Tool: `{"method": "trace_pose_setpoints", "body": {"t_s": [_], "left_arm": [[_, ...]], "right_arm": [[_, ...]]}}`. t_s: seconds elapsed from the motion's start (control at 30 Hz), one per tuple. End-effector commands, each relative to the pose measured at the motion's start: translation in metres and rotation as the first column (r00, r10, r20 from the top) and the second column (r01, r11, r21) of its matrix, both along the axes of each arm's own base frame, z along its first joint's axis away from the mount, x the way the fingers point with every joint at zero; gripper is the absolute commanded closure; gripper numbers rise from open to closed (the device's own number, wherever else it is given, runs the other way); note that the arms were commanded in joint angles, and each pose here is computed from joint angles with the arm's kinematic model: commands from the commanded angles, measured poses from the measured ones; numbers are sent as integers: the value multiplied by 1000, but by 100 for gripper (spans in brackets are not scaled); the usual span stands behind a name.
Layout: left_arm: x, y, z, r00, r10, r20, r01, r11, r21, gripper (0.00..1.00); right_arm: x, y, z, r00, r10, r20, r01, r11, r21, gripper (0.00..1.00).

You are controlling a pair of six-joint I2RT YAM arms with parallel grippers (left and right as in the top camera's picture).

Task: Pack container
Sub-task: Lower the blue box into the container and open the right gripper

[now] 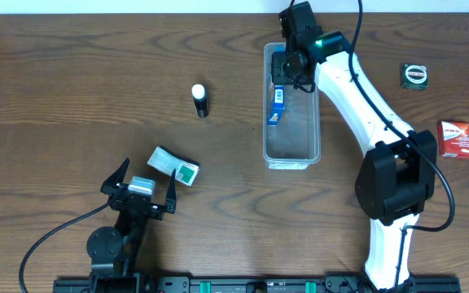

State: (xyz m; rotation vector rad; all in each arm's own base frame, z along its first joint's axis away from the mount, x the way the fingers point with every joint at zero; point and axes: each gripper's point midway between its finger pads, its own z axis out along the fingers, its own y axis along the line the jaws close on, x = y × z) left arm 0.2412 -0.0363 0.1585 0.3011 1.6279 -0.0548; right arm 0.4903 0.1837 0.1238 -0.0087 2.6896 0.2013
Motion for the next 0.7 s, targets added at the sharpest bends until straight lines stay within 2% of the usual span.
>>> {"method": "trace_pose_setpoints", "body": {"t_s": [0.0,0.1,0.2,0.67], "left_arm": [[0,0,-16,999,-5,-48,6,1000,3,2],[0,0,-17,999,-5,-48,6,1000,3,2],[0,0,-16,999,-5,-48,6,1000,3,2],[0,0,-17,999,-5,-48,6,1000,3,2]], "right_arm": [[3,11,41,997,28,78,-35,995,89,72],[2,24,45,995,64,81,-76,985,153,85],[1,24,44,995,65,74,-76,985,154,99],[-3,42,25,994,98,46,-104,984,142,99]]}}
